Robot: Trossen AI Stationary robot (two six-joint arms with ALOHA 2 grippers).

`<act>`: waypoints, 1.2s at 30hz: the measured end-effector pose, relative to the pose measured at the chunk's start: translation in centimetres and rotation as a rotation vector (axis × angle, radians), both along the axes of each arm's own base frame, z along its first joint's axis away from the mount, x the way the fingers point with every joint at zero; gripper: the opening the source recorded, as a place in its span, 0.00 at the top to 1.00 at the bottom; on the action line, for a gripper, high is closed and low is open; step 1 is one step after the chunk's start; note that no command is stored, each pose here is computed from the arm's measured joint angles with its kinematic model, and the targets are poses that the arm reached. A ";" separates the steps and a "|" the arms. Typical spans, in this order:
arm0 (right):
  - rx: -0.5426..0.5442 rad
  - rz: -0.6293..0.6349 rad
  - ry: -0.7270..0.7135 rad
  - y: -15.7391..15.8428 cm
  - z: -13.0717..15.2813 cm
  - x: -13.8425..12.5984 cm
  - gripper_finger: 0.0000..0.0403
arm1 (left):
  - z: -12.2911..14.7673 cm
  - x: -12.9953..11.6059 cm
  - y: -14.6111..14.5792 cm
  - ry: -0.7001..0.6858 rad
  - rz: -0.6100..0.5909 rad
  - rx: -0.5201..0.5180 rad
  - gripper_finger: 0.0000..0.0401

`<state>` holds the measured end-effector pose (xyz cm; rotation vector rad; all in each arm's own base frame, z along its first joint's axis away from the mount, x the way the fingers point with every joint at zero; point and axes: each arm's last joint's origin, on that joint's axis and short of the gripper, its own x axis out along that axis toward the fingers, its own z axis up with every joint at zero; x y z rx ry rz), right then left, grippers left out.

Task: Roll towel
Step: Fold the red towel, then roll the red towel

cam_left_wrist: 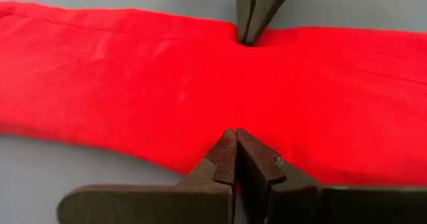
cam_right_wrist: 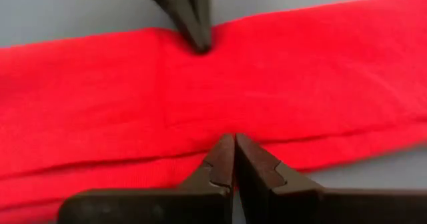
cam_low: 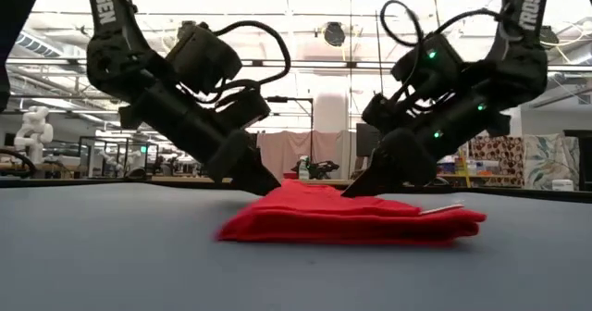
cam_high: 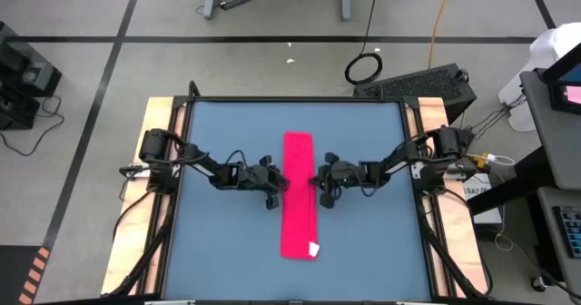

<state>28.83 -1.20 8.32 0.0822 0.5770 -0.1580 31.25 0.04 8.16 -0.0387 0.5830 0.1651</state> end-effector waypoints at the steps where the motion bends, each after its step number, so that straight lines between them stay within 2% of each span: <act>1: -0.005 -0.014 0.003 -0.5 0.0 0.0 0.98 | -0.1 0.0 0.3 -0.001 0.010 0.002 0.97; 10: -0.070 -0.079 -0.011 -3.5 0.3 -0.3 0.98 | 0.2 0.1 3.4 -0.054 0.098 0.052 0.97; 15: -0.013 -0.014 -0.055 -3.2 1.0 -0.1 0.98 | 0.8 0.2 4.0 -0.097 0.120 0.055 0.97; 19: 0.014 0.015 -0.078 -2.3 2.5 -0.2 0.98 | 1.9 0.3 3.3 -0.141 0.082 0.037 0.97; 24: 0.019 0.094 -0.075 0.1 4.7 -0.8 0.98 | 3.9 0.6 0.8 -0.240 0.002 0.009 0.97; 30: 0.071 0.208 -0.032 4.0 5.7 -1.8 0.98 | 5.2 1.1 -4.1 -0.306 -0.150 -0.014 0.97; 36: 0.137 0.269 0.007 8.1 5.4 -2.7 0.98 | 6.3 1.4 -9.9 -0.314 -0.280 0.016 0.85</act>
